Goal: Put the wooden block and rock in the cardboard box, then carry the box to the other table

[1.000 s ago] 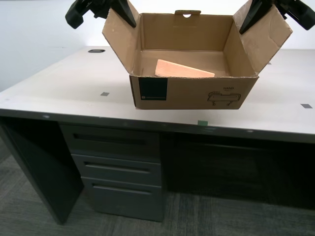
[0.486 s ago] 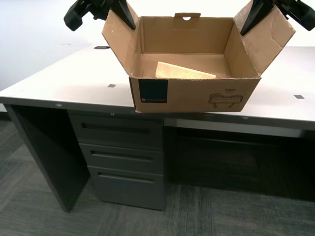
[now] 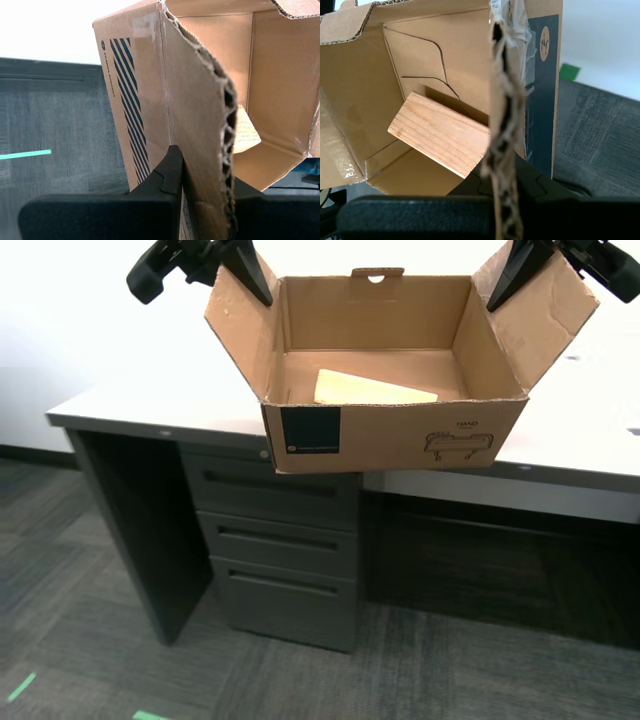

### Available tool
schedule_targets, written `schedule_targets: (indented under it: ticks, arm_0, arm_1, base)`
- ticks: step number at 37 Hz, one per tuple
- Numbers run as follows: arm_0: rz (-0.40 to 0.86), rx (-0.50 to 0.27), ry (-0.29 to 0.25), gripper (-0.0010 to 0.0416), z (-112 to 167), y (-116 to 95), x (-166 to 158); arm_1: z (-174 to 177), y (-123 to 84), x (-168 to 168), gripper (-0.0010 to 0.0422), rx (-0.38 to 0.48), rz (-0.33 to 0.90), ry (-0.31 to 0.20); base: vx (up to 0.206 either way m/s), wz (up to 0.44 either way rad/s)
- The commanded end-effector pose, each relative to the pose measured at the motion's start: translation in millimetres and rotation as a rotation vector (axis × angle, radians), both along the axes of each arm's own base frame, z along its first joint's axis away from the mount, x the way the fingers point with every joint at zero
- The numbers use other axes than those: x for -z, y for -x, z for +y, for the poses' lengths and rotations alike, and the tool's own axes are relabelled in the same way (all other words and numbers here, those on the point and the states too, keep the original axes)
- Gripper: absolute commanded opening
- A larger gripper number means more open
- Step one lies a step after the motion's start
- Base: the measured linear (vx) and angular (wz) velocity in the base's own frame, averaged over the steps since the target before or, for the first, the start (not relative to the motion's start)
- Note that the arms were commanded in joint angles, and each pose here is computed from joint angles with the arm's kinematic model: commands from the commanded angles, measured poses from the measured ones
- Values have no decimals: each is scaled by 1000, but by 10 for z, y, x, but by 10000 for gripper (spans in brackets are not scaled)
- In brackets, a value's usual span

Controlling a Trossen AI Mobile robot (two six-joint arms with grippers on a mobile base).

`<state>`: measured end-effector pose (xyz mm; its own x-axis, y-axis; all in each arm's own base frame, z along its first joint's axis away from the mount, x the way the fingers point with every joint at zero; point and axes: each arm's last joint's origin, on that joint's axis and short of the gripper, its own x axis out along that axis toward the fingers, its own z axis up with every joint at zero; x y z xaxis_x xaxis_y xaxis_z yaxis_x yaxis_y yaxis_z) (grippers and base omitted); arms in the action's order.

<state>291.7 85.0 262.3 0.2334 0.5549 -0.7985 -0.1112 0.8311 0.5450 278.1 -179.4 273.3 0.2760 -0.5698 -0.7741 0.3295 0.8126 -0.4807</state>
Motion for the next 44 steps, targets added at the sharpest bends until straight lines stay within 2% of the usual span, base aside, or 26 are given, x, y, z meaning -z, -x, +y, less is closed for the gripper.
schedule_targets:
  ticks: [1, 5, 22, 44]
  arm_0:
    - [13, 13, -27, -1, 10, -1, -12]
    - [30, 36, -34, -1, 13, 0, -12]
    - [34, 38, -36, -1, 26, 4, -12]
    - [33, 31, -33, -1, 27, 7, -10]
  arm_1:
    - [-11, 2, -11, -1, 37, -15, 11]
    - [-8, 3, -9, -1, 51, -24, 4]
    - [-8, 3, -10, -1, 69, -37, -2]
    - [-12, 2, -11, -1, 9, 5, 20]
  base:
    - [-86, 313]
    - [-87, 323]
    - [-76, 351]
    - [-20, 328]
